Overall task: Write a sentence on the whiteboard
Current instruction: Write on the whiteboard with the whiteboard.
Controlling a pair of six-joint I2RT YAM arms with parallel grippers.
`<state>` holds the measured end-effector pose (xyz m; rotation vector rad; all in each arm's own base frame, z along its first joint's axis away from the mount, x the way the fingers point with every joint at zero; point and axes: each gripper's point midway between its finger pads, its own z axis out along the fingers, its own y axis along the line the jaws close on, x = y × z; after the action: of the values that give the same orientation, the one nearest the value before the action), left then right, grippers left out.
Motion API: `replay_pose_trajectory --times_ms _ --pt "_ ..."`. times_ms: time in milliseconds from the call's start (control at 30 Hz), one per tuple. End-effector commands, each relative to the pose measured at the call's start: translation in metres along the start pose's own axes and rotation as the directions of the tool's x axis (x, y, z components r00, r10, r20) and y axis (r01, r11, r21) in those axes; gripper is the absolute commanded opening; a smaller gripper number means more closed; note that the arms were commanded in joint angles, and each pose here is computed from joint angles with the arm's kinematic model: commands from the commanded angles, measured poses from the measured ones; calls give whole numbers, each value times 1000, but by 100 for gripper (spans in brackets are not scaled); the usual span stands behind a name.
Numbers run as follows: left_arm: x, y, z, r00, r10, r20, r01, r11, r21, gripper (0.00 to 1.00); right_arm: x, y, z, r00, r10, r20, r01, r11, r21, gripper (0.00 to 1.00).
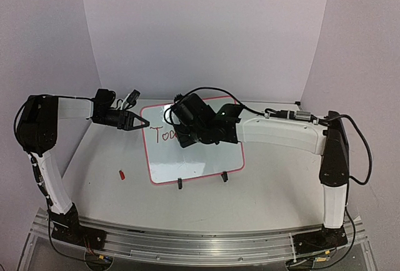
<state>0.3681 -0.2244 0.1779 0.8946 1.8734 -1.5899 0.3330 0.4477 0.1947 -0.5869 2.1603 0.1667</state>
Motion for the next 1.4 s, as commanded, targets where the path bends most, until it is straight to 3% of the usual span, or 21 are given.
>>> replay_pose_trajectory --times_ms 0,467,1367 --pt "9 9 12 996 83 -39 -84 996 -29 0 -10 -1 7 999 30 29 -30 999 14 0" --pt "10 10 12 996 81 -41 -82 996 -34 0 3 9 10 1000 25 -18 -26 999 -44 0" --pt "10 11 12 996 76 -43 -77 996 -37 0 24 -9 3 996 -5 -86 7 1000 19 0"
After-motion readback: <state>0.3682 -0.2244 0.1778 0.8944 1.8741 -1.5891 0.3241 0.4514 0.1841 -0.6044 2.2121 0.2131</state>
